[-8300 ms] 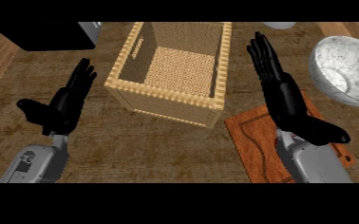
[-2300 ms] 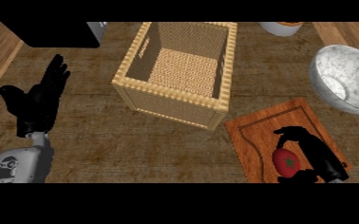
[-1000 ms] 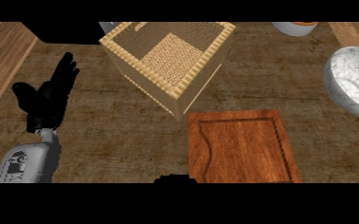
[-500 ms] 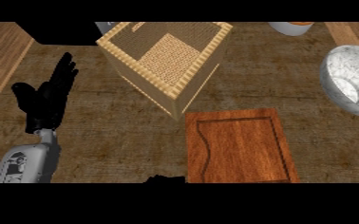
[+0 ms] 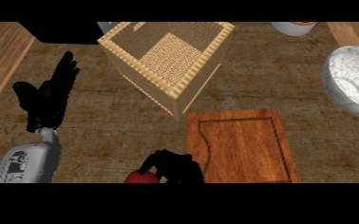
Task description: Pick the tomato from the cutting board and place it in the basket
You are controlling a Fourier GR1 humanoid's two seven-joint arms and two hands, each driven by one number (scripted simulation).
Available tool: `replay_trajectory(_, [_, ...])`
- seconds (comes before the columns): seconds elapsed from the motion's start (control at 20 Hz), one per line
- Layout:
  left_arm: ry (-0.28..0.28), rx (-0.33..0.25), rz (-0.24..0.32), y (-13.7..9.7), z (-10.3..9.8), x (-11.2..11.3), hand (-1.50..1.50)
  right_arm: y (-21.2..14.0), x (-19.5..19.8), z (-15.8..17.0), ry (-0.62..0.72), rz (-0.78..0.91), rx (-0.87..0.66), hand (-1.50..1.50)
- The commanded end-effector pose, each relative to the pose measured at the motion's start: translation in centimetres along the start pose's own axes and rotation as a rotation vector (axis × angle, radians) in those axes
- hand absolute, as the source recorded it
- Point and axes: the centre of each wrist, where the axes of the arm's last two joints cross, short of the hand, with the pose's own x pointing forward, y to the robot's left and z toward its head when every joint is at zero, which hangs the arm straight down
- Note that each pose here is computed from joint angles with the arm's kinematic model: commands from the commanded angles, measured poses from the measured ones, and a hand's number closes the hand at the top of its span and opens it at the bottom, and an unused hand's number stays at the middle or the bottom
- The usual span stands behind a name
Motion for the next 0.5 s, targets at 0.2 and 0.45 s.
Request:
replay_trajectory(0.2, [0.003, -0.021, -0.002, -0.2, -0.5, 0.8, 0.0, -1.8, 4.4, -10.0, 0.108, 0.036, -0.14, 1.5])
replay_trajectory(0.45, [-0.019, -0.053, -0.017, -1.5, -0.5, 0.4, 0.0, -1.6, 7.5, -15.6, 0.162, 0.121, -0.168, 1.5])
